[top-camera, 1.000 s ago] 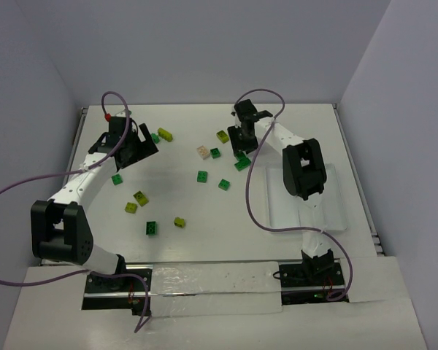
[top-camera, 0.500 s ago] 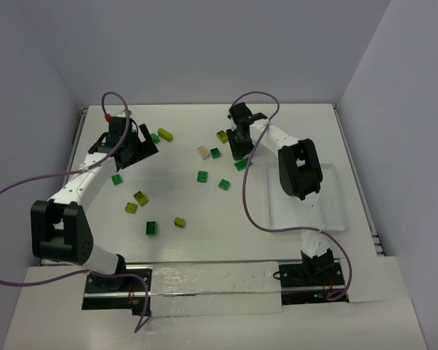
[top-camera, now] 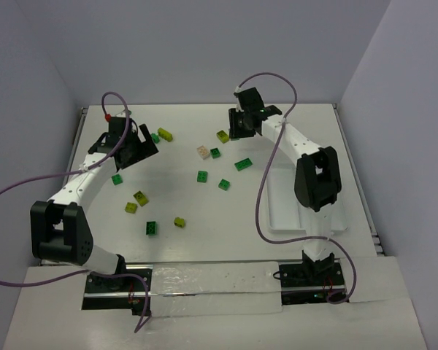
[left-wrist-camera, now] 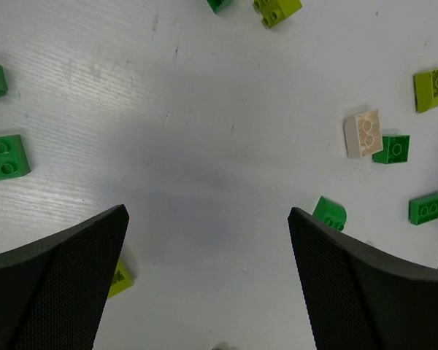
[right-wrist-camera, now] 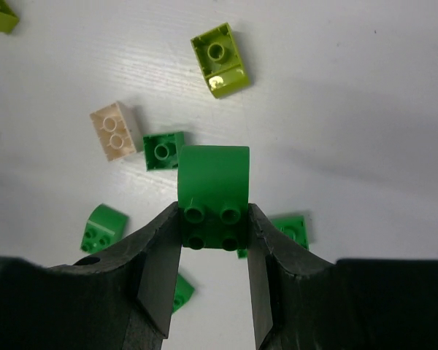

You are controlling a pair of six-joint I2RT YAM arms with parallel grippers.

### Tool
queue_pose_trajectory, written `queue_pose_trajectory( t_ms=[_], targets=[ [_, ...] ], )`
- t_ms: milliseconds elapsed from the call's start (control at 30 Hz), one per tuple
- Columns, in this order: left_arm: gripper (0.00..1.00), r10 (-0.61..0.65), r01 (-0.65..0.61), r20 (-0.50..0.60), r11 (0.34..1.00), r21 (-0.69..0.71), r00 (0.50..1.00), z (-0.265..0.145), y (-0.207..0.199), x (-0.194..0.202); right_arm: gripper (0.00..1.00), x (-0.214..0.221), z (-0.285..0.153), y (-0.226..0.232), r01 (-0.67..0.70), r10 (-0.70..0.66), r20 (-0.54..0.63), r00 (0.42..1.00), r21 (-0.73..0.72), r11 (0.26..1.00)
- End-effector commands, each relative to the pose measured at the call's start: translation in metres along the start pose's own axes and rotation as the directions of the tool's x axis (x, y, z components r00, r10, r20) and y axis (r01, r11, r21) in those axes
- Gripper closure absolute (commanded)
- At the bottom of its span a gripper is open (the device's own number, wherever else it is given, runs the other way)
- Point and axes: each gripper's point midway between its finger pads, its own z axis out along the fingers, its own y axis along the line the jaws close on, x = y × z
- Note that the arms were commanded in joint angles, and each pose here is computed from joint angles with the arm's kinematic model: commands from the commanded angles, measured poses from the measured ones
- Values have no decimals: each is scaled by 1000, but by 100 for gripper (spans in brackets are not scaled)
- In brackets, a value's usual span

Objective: Sort the legos into containers by color

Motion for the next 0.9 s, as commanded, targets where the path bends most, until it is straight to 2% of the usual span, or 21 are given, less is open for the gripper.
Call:
queue_pose_trajectory(
  t_ms=[0,267,500,867],
  targets=[
    [1,0,-7,85,997,80,996,-23,-19,-27,82,-31,-47,5,-66,72,151,986,-41,997],
    [1,8,-22,108,992,127,994,-32,-25,-29,81,-21,-87,-18,-151,162,204,966,-66,986],
    [1,-4,-9,104,992,130,995,-32,-25,-27,81,-2,-120,-48,-218,218,267,939,-31,976],
    [1,-4,-8,101,994,113,995,-30,-21,-25,81,49,-131,-92,-287,268,251,930,42,957]
  ],
)
